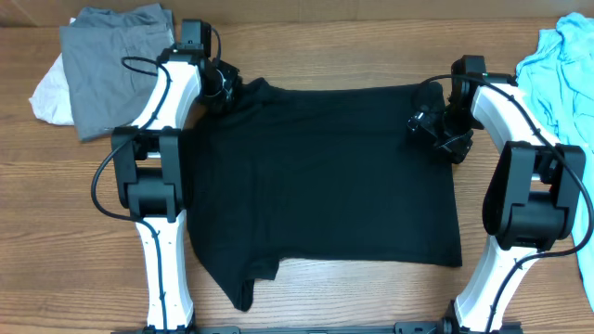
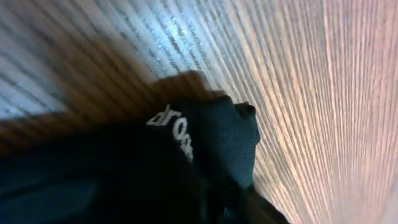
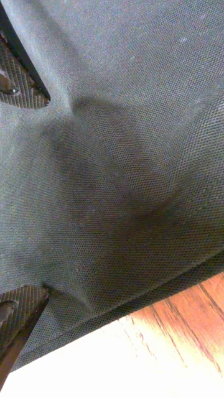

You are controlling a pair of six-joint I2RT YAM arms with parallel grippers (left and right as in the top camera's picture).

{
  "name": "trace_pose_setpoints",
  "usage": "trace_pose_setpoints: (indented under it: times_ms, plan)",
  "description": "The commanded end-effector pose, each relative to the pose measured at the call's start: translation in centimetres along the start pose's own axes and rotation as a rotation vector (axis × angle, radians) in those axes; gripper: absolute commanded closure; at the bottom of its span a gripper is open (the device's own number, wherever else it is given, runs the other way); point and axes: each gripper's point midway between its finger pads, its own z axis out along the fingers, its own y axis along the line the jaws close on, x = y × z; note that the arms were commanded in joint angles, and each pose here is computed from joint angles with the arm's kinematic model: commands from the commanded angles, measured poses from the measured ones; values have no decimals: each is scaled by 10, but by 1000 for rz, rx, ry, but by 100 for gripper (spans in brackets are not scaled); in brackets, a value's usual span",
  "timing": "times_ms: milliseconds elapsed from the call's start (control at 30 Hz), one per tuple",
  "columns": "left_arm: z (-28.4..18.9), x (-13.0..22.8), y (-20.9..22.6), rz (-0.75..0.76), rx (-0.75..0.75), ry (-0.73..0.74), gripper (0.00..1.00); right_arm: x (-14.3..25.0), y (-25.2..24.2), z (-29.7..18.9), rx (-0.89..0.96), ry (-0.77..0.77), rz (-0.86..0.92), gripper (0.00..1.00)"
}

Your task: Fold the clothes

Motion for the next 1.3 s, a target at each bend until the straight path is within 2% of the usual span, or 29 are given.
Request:
trace_pose_setpoints:
  times_ms: [0,100,467,633,933,1133,1167,1267]
  plan:
    - [6,0,-6,37,24,5,87,1,3,-8,-11,-14,-15,5]
    - [6,-1,-9,41,37,1,96,2,3,-8,-11,-14,-15,5]
    - [-10,2,-46,78,161,29,96,0,4,-8,-15,-21,-16,8]
    - [-16,-9,-71,115,254,-26,93,1,4,-8,-14,-18,-15,14]
    - [-17,-40,-70,138,199,-250,96,7,0,-8,1,6,-10,17]
    - [-26,-44,-101,193,309,-319,96,9,-1,-8,7,16,-8,20]
    - [-28,-43,-108,201,334,-328,95,9,-2,-8,8,16,-8,20]
    - [-33,-38,-123,223,388,-342,81,9,-1,-8,7,16,-8,20]
